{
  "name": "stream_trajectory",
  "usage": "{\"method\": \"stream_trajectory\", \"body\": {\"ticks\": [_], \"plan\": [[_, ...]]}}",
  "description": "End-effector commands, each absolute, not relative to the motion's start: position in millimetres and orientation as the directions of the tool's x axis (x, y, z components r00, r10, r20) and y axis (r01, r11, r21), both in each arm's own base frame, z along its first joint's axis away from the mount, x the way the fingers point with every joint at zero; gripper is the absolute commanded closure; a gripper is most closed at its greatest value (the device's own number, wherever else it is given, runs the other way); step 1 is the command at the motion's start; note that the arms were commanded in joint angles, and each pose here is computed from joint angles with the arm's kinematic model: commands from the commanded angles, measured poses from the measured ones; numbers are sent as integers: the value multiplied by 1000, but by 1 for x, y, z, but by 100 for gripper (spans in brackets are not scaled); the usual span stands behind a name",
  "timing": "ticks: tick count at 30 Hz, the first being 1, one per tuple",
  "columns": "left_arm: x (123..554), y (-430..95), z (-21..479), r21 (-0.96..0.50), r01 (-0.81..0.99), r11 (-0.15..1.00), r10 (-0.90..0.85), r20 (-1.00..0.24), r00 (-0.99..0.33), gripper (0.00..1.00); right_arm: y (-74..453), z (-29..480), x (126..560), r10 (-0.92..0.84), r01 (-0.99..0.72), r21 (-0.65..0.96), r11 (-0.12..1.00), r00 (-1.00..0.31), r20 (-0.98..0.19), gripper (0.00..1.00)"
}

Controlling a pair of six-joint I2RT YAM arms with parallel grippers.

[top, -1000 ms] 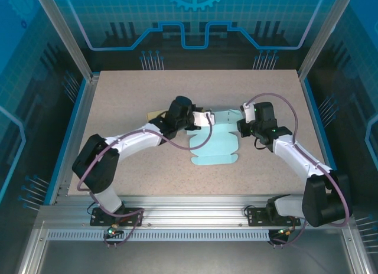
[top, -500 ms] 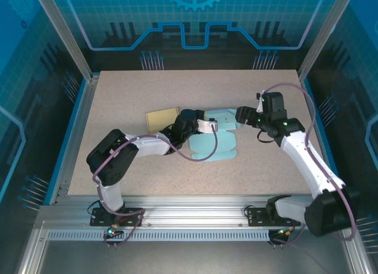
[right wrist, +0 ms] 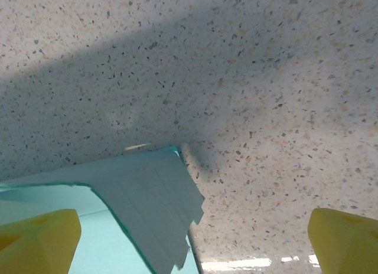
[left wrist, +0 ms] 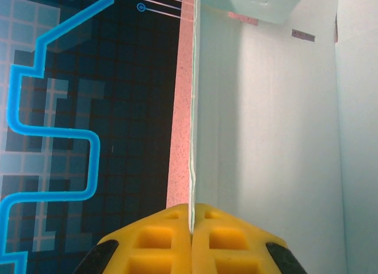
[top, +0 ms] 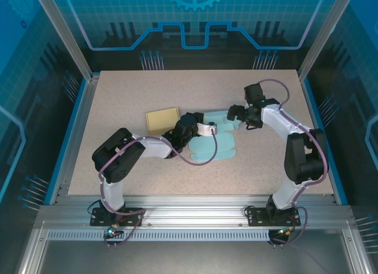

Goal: Fold the paper box

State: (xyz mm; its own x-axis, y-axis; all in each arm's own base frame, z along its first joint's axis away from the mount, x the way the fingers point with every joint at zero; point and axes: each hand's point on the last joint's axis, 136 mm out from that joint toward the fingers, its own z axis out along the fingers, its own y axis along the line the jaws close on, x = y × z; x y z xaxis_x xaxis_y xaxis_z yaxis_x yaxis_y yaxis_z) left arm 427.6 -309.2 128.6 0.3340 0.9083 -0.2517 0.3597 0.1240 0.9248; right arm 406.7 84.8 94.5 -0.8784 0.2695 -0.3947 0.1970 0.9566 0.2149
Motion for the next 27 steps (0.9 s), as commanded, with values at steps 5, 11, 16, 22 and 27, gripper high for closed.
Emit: {"method": "stream_trajectory", "body": {"ticks": [5, 11, 16, 22, 27], "plan": [[433, -313, 132, 941, 297, 161, 905, -261, 335, 100, 97, 95, 387, 338, 225, 310, 924, -858, -386, 4], [433, -305, 138, 905, 329, 269, 873, -373, 313, 100, 80, 103, 345, 420, 282, 366, 887, -822, -384, 21], [431, -300, 136, 879, 380, 288, 855, -415, 310, 100, 105, 118, 325, 382, 145, 488, 861, -817, -431, 24], [431, -297, 138, 839, 429, 334, 819, -484, 309, 100, 119, 111, 334, 362, 89, 535, 840, -826, -432, 33], [430, -299, 139, 836, 435, 334, 811, -491, 320, 100, 144, 108, 357, 295, 14, 558, 830, -860, -417, 43]]}}
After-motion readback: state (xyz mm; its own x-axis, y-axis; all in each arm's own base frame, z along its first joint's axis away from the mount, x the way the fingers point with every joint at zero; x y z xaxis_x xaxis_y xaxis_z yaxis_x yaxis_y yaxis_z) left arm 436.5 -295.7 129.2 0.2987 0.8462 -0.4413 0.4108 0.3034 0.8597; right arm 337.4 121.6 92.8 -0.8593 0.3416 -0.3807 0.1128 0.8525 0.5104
